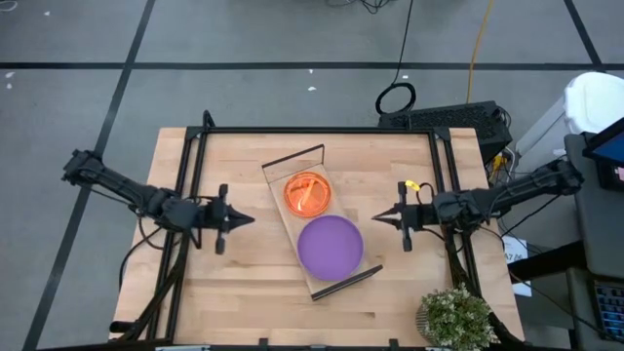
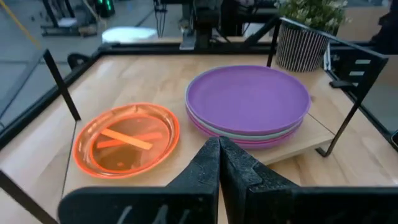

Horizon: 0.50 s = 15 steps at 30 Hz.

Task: Place and stack plates onto a shelf
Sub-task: Return to Home Position

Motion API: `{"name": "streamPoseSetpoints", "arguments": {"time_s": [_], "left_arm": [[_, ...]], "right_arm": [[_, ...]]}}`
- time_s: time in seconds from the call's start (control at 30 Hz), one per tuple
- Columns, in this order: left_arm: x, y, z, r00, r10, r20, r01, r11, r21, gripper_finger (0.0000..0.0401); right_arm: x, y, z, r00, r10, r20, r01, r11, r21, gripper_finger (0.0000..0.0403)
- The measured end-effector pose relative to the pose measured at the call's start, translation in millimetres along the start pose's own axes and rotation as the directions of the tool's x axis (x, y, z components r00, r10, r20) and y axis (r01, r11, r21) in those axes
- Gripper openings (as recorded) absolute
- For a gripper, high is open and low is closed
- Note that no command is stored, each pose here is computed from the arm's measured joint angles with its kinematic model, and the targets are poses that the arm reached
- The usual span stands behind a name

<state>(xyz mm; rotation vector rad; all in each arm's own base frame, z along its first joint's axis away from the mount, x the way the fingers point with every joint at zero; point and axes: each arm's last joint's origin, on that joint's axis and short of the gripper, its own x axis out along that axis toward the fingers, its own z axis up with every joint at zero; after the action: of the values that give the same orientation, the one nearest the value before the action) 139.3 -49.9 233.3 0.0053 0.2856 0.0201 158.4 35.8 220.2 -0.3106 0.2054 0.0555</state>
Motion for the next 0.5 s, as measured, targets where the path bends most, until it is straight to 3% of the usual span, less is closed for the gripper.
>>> {"name": "streamPoseSetpoints", "arguments": {"time_s": [0.3, 0.5], "left_arm": [[-5, 6, -33, 1.0, -0.012, 0.015, 0.011, 0.997, 0.07, 0.0002], [-6, 9, -54, 1.0, -0.013, 0.018, 0.012, 0.998, 0.06, 0.0002]], "right_arm": [[-6, 4, -38, 0.999, -0.018, 0.044, 0.017, 1.0, 0.024, 0.0], [-8, 5, -60, 0.996, -0.055, 0.073, 0.054, 0.998, 0.018, 0.0]]}}
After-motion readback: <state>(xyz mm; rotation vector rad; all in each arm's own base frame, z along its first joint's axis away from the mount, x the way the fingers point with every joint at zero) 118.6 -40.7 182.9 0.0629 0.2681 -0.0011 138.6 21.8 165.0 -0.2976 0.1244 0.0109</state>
